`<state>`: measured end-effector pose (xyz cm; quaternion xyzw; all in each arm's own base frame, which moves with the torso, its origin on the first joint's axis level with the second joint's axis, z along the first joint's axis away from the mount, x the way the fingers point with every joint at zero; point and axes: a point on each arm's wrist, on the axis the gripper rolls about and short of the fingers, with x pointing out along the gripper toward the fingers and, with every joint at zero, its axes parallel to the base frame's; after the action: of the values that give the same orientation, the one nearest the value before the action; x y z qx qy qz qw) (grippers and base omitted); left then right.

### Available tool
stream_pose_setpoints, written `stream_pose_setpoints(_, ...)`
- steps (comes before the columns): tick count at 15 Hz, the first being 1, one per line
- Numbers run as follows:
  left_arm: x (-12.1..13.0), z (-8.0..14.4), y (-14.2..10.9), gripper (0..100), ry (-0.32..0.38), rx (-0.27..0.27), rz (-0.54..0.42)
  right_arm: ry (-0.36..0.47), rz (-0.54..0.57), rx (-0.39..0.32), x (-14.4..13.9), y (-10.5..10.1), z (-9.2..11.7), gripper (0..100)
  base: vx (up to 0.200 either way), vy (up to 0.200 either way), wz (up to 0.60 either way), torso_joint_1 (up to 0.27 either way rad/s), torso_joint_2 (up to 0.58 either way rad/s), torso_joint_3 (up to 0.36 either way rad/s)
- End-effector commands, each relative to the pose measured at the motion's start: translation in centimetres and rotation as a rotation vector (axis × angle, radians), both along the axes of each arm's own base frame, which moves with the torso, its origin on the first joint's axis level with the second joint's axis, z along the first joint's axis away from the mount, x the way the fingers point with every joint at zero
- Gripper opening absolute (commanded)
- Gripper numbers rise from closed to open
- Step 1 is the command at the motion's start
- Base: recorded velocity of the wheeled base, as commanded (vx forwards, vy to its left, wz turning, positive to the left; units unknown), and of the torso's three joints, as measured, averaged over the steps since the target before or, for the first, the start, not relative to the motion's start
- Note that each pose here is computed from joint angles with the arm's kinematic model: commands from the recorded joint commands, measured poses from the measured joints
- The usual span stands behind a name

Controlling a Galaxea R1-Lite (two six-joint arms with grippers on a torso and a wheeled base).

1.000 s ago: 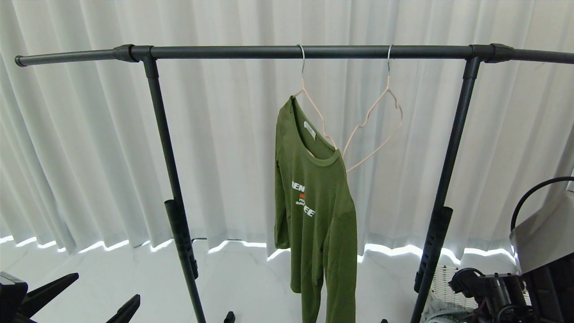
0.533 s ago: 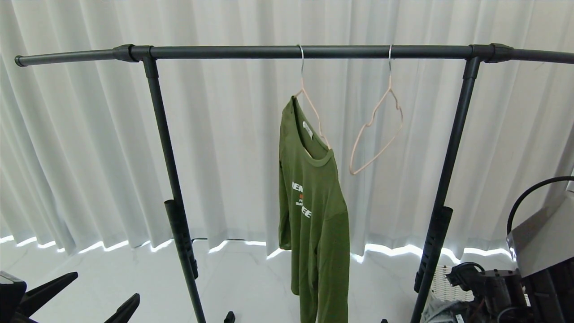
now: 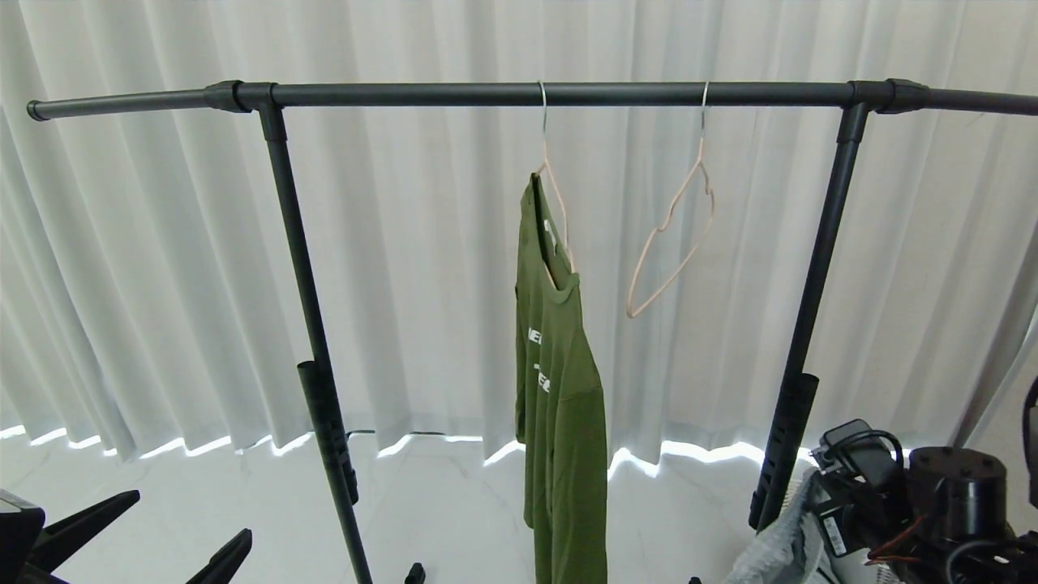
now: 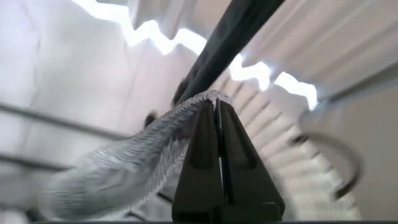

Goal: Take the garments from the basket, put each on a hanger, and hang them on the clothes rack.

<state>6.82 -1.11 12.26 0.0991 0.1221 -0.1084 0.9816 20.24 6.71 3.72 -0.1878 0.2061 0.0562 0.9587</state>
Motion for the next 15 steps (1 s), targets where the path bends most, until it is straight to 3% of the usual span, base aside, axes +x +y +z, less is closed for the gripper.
stream_pose_setpoints(1,0.0,0.0,0.0,100,-0.002,0.0,0.0,-0.125,-0.001,0.01,-0.5,-0.5,2.7,0,0.0,0.0,0.0,0.0,0.0,0.0)
stream_pose_setpoints(5,0.0,0.0,0.0,100,0.002,0.002,0.0,-0.245,-0.061,-0.036,1.8,-1.7,4.7,0,0.0,0.0,0.0,0.0,0.0,0.0)
stream_pose_setpoints(7,0.0,0.0,0.0,100,0.002,0.002,0.0,-0.235,-0.06,-0.039,2.9,-1.4,5.6,0,0.0,0.0,0.0,0.0,0.0,0.0)
stream_pose_setpoints(11,0.0,-0.1,0.0,100,0.003,0.002,0.0,-0.075,-0.059,-0.04,3.3,-1.2,8.5,0,0.0,0.0,0.0,0.0,0.0,0.0)
stream_pose_setpoints(15,0.1,-0.2,0.0,100,0.017,0.003,-0.003,0.068,-0.047,0.0,0.2,-1.2,9.7,0,0.0,0.0,0.0,0.0,0.0,0.0)
